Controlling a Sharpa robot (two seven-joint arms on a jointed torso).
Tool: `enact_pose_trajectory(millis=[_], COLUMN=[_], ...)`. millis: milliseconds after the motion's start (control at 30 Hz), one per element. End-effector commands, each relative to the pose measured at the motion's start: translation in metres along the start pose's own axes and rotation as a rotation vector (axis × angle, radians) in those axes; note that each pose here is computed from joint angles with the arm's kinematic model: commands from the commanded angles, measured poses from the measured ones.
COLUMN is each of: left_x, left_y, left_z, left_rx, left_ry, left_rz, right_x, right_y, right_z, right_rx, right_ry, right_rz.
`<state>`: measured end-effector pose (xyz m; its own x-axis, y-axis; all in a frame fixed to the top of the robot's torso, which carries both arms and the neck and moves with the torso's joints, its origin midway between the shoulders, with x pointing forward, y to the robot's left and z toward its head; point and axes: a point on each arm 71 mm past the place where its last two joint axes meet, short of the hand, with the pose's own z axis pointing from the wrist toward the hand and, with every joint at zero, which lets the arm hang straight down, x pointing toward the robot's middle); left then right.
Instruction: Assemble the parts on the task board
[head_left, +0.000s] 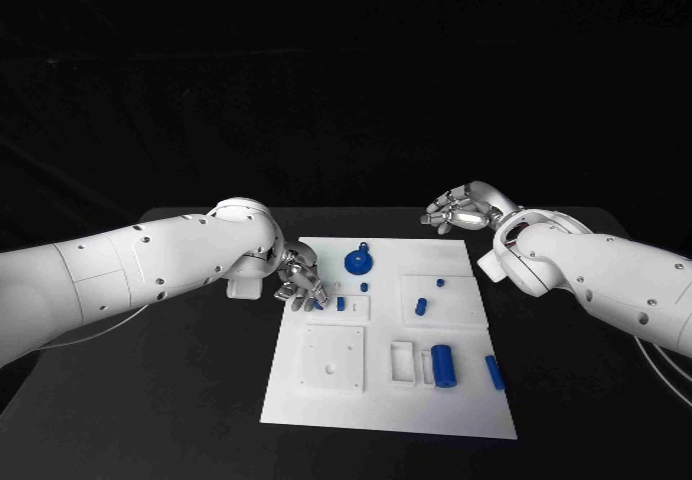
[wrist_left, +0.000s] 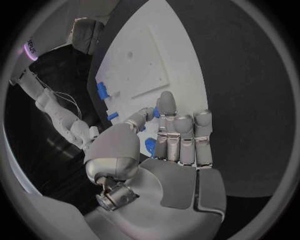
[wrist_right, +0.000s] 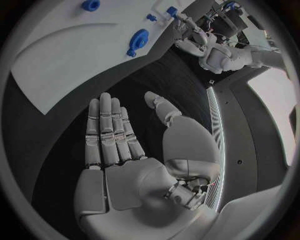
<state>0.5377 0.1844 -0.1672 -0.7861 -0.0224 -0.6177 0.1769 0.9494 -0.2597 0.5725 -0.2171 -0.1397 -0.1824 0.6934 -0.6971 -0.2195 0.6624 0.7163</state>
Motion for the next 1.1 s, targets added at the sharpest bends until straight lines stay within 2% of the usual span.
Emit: enact_pose_trajectory(millis=[33,600,1100], left_x=[0.0012,0.0005,0.0005], left_y=[-0.0019,-0.0025,-0.0037], left_z=[0.0002,0.0021,0.0041], left_rx=[0.013,0.001,-0.001], left_ry=[0.011,0.019,0.05], left_rz=[0.004,0.015,0.031], right_x=[0.0011,0.0015,0.0017], right_y=[0.0009,0.0008,0.001], right_z=[0.0,0.0,0.0001], right_rx=[-0.011,-0.01,-0.01], right_ry=[0.012,0.012,0.012], right_rz=[0.001,0.001,0.001])
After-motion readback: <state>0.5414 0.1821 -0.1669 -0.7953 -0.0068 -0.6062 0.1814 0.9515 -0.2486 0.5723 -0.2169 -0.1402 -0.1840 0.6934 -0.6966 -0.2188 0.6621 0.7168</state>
